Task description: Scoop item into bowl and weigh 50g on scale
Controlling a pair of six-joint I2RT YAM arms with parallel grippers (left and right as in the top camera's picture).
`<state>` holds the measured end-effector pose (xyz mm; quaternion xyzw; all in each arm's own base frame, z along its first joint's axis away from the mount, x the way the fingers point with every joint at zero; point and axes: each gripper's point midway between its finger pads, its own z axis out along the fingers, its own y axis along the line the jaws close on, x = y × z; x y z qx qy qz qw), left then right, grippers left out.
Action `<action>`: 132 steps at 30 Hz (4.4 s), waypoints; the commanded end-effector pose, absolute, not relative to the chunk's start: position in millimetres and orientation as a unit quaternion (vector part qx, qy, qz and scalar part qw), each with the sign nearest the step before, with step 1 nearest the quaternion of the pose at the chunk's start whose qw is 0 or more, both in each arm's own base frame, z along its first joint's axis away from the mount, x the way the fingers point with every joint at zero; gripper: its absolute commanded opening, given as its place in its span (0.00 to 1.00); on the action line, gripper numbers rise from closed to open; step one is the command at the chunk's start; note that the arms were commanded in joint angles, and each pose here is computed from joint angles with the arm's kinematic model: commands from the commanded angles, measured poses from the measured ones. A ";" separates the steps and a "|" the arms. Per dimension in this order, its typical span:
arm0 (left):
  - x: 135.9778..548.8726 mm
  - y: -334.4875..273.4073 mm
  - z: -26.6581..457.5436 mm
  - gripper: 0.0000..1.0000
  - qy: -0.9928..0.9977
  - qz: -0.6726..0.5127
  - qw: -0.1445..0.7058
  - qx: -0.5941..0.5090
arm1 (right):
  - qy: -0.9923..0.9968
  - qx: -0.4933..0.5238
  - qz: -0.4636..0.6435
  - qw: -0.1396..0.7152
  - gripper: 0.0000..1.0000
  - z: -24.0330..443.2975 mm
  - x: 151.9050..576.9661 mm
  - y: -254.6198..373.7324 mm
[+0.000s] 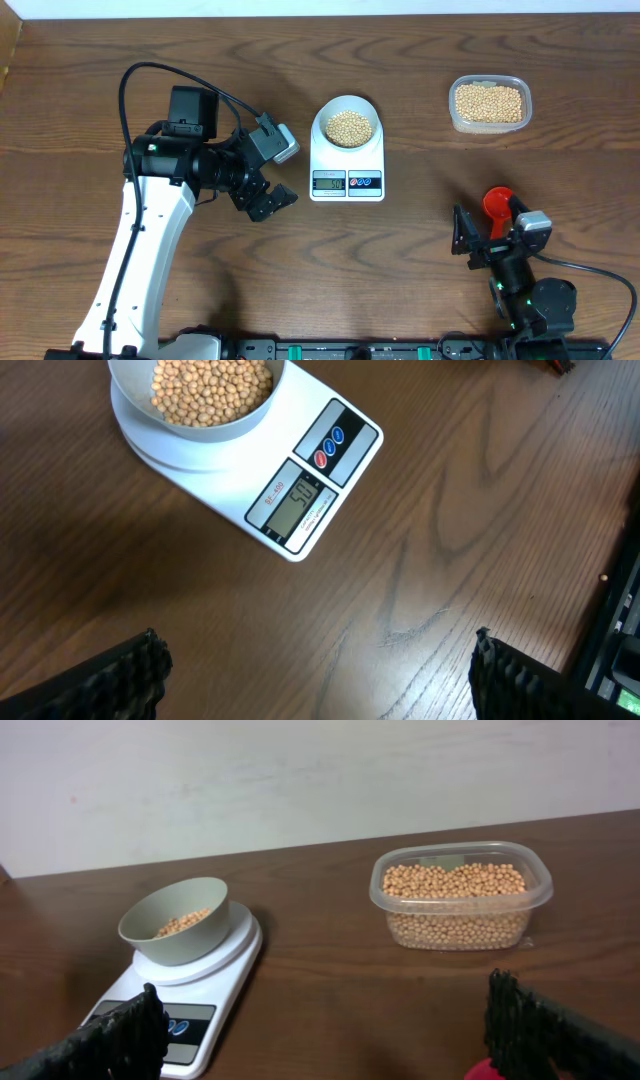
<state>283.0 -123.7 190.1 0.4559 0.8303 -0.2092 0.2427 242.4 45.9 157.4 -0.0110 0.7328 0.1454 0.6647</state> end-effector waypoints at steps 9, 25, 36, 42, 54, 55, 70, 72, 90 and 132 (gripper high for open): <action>284.5 -123.4 199.0 0.98 0.824 -0.205 0.257 0.462 | 0.729 -0.023 0.125 0.672 0.99 159.0 241.9 44.7; 284.5 -123.4 199.0 0.98 0.824 -0.205 0.257 0.462 | 0.724 -0.085 0.068 0.681 0.99 159.0 241.9 44.7; 284.5 -123.4 199.0 0.98 0.824 -0.205 0.257 0.462 | 0.724 -0.095 0.048 0.681 0.99 158.5 242.4 42.3; 284.5 -123.4 199.0 0.98 0.824 -0.205 0.257 0.462 | 0.720 -0.121 0.024 0.683 0.99 158.5 242.4 42.1; 284.5 -123.4 199.0 0.98 0.824 -0.205 0.257 0.462 | 0.723 -0.109 0.004 0.682 0.99 157.7 243.7 34.6; 284.5 -123.4 199.0 0.98 0.824 -0.205 0.257 0.462 | 0.723 -0.110 0.004 0.682 0.99 157.5 243.7 34.7; 284.5 -123.4 199.0 0.98 0.824 -0.205 0.257 0.462 | 0.729 -0.062 -0.005 0.682 0.99 157.5 245.3 20.9; 284.6 -123.4 199.0 0.98 0.824 -0.205 0.257 0.462 | 0.729 -0.061 -0.005 0.682 0.99 157.5 245.3 20.9; 284.5 -123.4 199.0 0.98 0.824 -0.205 0.257 0.462 | 0.730 -0.031 -0.009 0.683 0.99 158.4 245.8 12.9; 284.5 -123.4 199.0 0.98 0.824 -0.205 0.257 0.462 | 0.729 -0.046 -0.017 0.683 0.99 158.2 245.8 14.4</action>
